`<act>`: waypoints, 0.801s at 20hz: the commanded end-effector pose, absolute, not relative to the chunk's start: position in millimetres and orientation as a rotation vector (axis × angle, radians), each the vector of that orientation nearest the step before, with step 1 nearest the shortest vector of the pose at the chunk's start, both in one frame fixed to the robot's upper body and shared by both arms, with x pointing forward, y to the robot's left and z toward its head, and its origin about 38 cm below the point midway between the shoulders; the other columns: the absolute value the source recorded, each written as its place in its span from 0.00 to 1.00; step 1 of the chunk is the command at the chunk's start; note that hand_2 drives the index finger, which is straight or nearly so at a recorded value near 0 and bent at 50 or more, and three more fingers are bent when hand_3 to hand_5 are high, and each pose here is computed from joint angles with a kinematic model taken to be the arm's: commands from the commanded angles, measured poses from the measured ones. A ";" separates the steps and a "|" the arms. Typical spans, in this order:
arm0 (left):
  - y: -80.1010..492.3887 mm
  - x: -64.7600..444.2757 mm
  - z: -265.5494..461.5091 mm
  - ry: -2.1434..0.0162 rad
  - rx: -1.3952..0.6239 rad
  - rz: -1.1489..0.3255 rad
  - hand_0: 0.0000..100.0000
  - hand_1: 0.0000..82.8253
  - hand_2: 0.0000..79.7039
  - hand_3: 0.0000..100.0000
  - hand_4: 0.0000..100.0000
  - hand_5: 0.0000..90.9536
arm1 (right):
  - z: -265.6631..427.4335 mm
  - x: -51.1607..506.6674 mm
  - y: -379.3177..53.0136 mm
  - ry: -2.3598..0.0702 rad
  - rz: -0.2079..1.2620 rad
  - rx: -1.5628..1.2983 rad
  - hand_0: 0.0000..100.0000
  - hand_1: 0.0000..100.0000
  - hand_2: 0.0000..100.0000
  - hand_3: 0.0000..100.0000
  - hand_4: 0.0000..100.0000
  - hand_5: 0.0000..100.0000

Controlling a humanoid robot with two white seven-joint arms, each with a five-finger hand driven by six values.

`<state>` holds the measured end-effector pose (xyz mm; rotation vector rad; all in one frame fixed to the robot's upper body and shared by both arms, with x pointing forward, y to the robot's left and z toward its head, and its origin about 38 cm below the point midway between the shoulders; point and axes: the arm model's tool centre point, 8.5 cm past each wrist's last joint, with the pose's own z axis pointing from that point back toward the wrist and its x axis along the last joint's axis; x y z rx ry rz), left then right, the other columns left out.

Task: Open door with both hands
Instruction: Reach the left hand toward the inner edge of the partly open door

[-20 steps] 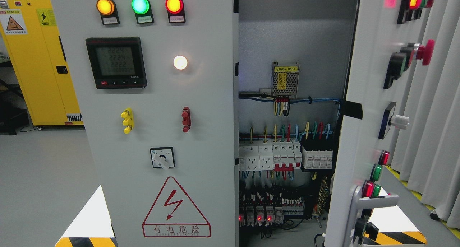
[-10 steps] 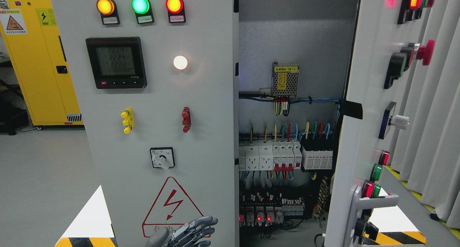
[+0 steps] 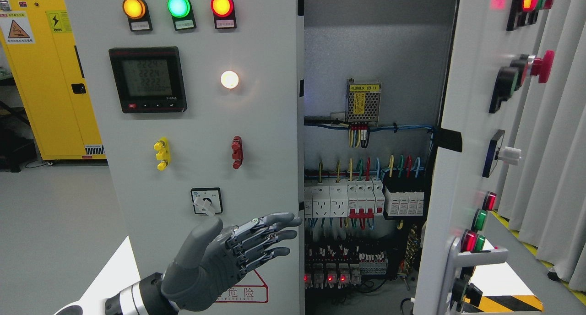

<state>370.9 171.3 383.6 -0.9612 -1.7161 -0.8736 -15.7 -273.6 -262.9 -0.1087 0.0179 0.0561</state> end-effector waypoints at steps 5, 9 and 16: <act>104.8 372.0 406.0 -1.570 -1.099 -0.965 0.00 0.00 0.00 0.06 0.00 0.00 | -263.7 -15.7 -264.2 0.019 0.080 -0.095 0.21 0.13 0.00 0.00 0.00 0.00; 74.7 378.3 391.2 -1.467 -1.146 -0.979 0.00 0.00 0.00 0.06 0.00 0.00 | -263.7 -14.9 -264.1 0.019 0.081 -0.095 0.21 0.13 0.00 0.00 0.00 0.00; 43.8 400.3 392.2 -1.392 -1.242 -1.021 0.00 0.00 0.00 0.08 0.00 0.00 | -263.7 -15.9 -264.1 0.020 0.083 -0.095 0.21 0.12 0.00 0.00 0.00 0.00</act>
